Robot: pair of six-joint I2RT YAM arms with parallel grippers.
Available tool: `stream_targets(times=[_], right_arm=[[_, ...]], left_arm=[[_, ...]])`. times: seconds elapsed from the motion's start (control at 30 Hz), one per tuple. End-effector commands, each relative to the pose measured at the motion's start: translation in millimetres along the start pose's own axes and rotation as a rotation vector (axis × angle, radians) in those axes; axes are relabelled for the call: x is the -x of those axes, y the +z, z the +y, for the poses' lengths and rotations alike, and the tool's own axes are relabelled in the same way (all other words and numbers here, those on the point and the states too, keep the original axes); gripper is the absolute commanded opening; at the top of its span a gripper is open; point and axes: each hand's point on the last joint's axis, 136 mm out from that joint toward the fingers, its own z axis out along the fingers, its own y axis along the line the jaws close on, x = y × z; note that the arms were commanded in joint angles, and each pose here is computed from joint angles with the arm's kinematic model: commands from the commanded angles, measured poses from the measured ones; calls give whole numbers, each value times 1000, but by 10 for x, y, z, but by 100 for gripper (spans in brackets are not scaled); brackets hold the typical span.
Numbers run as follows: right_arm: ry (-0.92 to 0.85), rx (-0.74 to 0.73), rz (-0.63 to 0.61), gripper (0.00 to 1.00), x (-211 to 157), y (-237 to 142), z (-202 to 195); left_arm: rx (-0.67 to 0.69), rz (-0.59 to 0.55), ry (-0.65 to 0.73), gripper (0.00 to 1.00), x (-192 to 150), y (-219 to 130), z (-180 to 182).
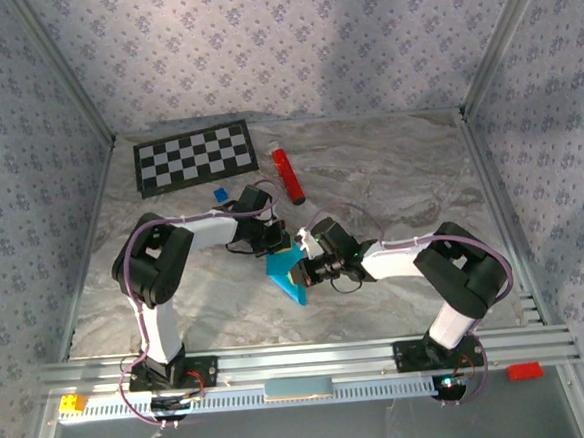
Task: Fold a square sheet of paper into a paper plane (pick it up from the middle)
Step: Third fold the triangle at the center of the table.
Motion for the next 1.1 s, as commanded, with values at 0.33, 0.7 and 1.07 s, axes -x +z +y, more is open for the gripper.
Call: stream_targets(times=[0.33,0.7,1.07], right_arm=[[-68,-136,11,0,73,-24,-199],[-71,-154,19,0,61,-13,-224],[-78,-173,32,0,59,-10,-245]], left_arm=[[84,57,-16,1,-224,121,293],[88,47,-35,1,-224,116,315],[95,40,-37,1,-217,105,323]])
